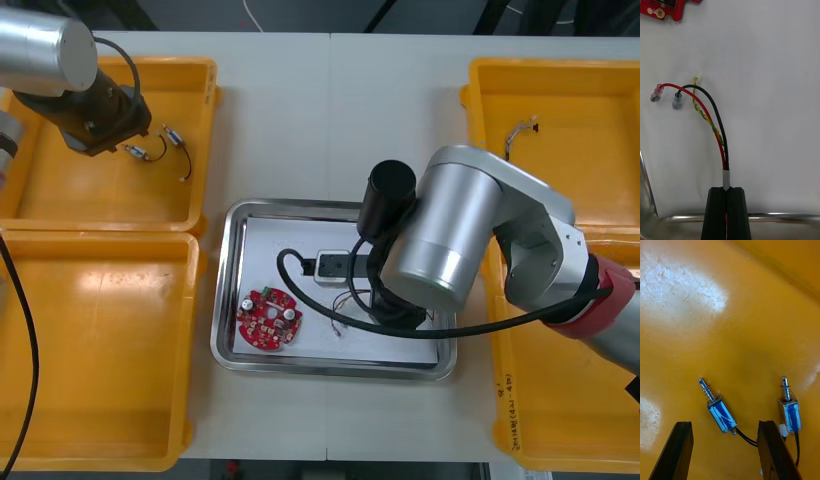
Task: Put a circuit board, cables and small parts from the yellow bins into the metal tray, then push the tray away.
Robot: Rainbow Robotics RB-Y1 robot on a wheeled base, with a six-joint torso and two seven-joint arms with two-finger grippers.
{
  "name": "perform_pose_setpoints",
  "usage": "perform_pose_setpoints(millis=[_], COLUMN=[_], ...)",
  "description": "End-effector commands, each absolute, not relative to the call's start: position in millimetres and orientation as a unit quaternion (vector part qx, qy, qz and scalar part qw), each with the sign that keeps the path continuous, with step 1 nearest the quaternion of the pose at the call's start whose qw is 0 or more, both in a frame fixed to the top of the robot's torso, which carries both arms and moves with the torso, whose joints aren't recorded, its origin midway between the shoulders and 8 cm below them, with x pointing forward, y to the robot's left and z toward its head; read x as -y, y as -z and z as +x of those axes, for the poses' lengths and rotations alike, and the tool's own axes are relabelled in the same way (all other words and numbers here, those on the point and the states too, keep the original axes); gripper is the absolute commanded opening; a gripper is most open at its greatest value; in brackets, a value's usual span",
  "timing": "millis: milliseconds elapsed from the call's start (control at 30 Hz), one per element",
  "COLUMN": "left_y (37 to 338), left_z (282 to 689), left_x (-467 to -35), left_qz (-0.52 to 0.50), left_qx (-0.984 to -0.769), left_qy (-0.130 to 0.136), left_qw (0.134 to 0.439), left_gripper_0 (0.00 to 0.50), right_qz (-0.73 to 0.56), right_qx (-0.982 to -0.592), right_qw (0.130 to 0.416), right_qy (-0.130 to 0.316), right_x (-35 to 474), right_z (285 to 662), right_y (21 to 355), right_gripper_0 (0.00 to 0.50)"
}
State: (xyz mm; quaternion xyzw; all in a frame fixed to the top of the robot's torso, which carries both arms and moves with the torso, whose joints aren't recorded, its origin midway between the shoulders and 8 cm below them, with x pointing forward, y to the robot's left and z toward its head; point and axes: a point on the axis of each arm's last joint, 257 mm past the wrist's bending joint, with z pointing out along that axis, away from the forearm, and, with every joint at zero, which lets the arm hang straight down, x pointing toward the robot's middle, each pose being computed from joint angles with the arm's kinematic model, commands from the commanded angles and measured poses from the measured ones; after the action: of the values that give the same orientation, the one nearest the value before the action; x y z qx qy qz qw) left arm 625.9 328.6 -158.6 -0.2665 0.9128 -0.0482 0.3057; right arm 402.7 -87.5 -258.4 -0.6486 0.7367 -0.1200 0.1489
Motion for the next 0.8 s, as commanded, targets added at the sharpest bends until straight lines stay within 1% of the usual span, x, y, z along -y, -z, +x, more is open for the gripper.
perform_pose_setpoints(millis=[33,133,267,333,400,433,467,500,533,567,600,700,733,767,800], left_y=[130,138,145,153,156,160,162,162,164,165,166,172,171,174,174], left_z=[646,649,655,657,659,659,658,658,658,657,657,654,654,653,653], left_x=[-314,-311,-310,-312,-313,-314,-316,-316,-314,-313,-312,-310,-310,-309,-308], left_qz=[-0.298,-0.296,-0.298,-0.298,-0.298,-0.298,-0.299,-0.297,-0.295,-0.294,-0.294,-0.295,-0.294,-0.295,-0.295], left_qx=[-0.893,-0.892,-0.889,-0.889,-0.888,-0.889,-0.889,-0.89,-0.891,-0.892,-0.892,-0.894,-0.895,-0.895,-0.895], left_qy=[0.065,0.058,0.059,0.054,0.053,0.051,0.049,0.047,0.046,0.045,0.045,0.044,0.045,0.047,0.048], left_qw=[0.33,0.336,0.343,0.344,0.347,0.344,0.343,0.343,0.342,0.34,0.34,0.333,0.334,0.331,0.331], left_gripper_0=[0.5,0.5,0.5,0.5,0.5,0.5,0.5,0.5,0.5,0.5,0.5,0.5,0.408,0.181,0.042], right_qz=[-0.672,-0.67,-0.669,-0.669,-0.669,-0.668,-0.668,-0.668,-0.667,-0.667,-0.667,-0.665,-0.663,-0.662,-0.661], right_qx=[-0.715,-0.717,-0.718,-0.719,-0.718,-0.719,-0.719,-0.719,-0.719,-0.72,-0.72,-0.721,-0.722,-0.722,-0.723], right_qw=[0.152,0.151,0.15,0.15,0.15,0.15,0.151,0.151,0.151,0.151,0.152,0.154,0.155,0.157,0.157], right_qy=[0.119,0.116,0.118,0.118,0.118,0.119,0.118,0.119,0.119,0.119,0.119,0.121,0.121,0.123,0.125], right_x=[73,73,73,73,72,73,72,73,73,73,73,72,71,71,72], right_z=[394,394,393,392,392,392,392,393,393,393,393,394,394,395,396], right_y=[277,284,288,289,289,289,289,289,289,289,288,288,287,287,286], right_gripper_0=[0.0,0.0,0.0,0.0,0.035,0.077,0.155,0.22,0.367,0.476,0.5,0.5,0.5,0.5,0.5])
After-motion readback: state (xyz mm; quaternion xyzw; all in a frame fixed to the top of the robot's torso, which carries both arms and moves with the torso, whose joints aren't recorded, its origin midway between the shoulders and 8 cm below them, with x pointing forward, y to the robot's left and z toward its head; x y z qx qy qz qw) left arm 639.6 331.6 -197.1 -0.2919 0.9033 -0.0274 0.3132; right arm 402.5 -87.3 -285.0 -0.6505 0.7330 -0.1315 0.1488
